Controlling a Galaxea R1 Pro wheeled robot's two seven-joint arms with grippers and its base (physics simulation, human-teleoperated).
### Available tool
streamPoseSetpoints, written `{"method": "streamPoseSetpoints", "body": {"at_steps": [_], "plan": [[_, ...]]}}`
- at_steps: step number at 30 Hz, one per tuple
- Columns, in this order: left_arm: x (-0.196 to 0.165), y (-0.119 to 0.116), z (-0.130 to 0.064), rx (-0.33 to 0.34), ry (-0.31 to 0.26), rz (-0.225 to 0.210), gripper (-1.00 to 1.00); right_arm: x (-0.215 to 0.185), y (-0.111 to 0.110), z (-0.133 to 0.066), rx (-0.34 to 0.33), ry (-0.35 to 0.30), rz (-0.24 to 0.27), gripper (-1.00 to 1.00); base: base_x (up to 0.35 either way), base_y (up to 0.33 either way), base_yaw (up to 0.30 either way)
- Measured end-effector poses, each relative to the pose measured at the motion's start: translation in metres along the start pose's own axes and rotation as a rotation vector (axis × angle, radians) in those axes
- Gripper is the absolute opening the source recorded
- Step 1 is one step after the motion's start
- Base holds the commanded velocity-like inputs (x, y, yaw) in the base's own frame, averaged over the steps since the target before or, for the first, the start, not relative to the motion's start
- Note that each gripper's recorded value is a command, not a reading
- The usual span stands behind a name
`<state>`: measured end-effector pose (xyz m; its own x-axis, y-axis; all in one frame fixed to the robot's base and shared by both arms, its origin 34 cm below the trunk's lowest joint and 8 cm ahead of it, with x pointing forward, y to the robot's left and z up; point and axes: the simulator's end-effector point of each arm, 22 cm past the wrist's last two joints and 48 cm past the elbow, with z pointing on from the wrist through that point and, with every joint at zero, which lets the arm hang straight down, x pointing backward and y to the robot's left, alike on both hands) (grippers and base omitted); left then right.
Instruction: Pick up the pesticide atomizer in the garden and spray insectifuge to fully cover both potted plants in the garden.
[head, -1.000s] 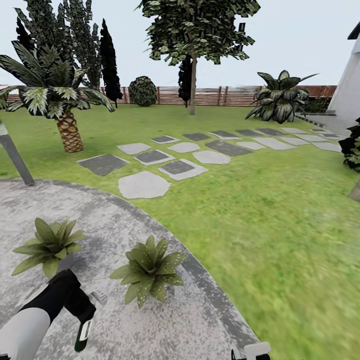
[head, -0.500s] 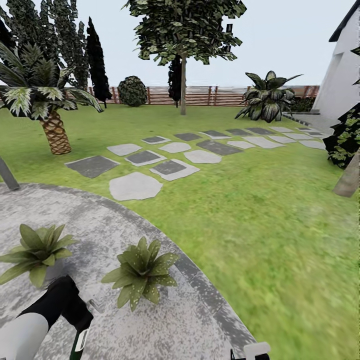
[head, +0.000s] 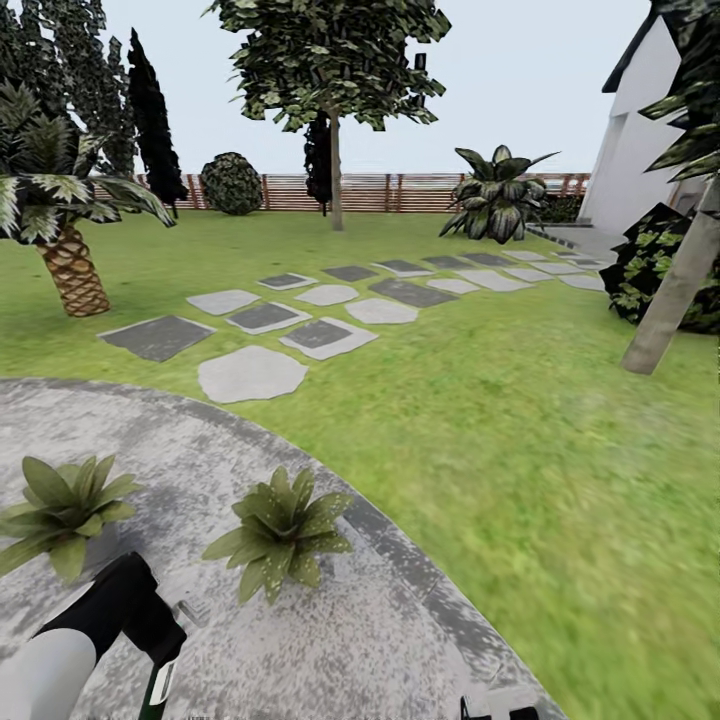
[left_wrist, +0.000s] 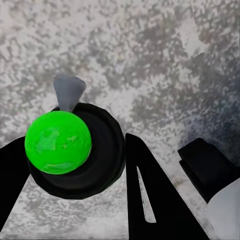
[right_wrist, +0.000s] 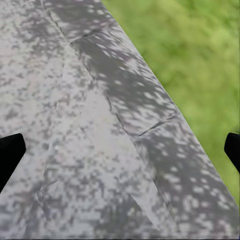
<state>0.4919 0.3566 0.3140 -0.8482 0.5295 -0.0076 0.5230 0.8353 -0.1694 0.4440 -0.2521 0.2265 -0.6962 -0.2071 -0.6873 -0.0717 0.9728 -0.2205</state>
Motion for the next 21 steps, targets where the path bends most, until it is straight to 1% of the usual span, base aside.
{"method": "streamPoseSetpoints", "body": {"at_steps": [5,7,14,16,17,18,19,20,21], "plan": [[-0.004,-0.002,-0.001,0.001,-0.009,0.0,-1.0,-0.001,0.0,0.0,0.0,-0.002,0.001,1.0,-0.011,0.32,-0.011],[-0.004,-0.001,-0.001,0.001,-0.009,0.0,-1.0,-0.001,0.0,0.0,0.0,-0.002,0.001,1.0,0.105,0.294,-0.155],[-0.007,-0.005,-0.001,0.011,-0.017,-0.004,-1.0,0.0,-0.001,0.0,0.002,-0.001,0.001,1.0,0.024,0.046,-0.251],[-0.009,-0.002,-0.005,0.01,-0.018,-0.006,-1.0,0.0,-0.002,0.0,0.003,0.0,0.0,1.0,0.001,0.002,-0.2],[-0.008,-0.003,-0.005,0.022,-0.014,-0.008,-1.0,0.0,-0.003,0.0,0.003,0.0,-0.001,1.0,0.0,0.001,-0.077],[-0.006,-0.008,-0.007,0.052,-0.008,-0.008,-1.0,0.001,-0.004,0.0,0.004,0.0,-0.002,1.0,0.0,0.0,-0.039],[-0.002,-0.015,-0.01,0.098,0.001,-0.007,-1.0,0.001,-0.004,0.0,0.004,0.001,-0.003,1.0,0.0,0.0,-0.02],[0.003,-0.022,-0.015,0.144,0.015,-0.005,-1.0,0.001,-0.004,0.0,0.003,0.001,-0.005,1.0,0.0,0.0,-0.008],[0.007,-0.02,-0.024,0.162,0.042,0.007,-1.0,0.001,-0.005,0.0,0.003,0.001,-0.006,1.0,0.0,0.0,-0.003]]}}
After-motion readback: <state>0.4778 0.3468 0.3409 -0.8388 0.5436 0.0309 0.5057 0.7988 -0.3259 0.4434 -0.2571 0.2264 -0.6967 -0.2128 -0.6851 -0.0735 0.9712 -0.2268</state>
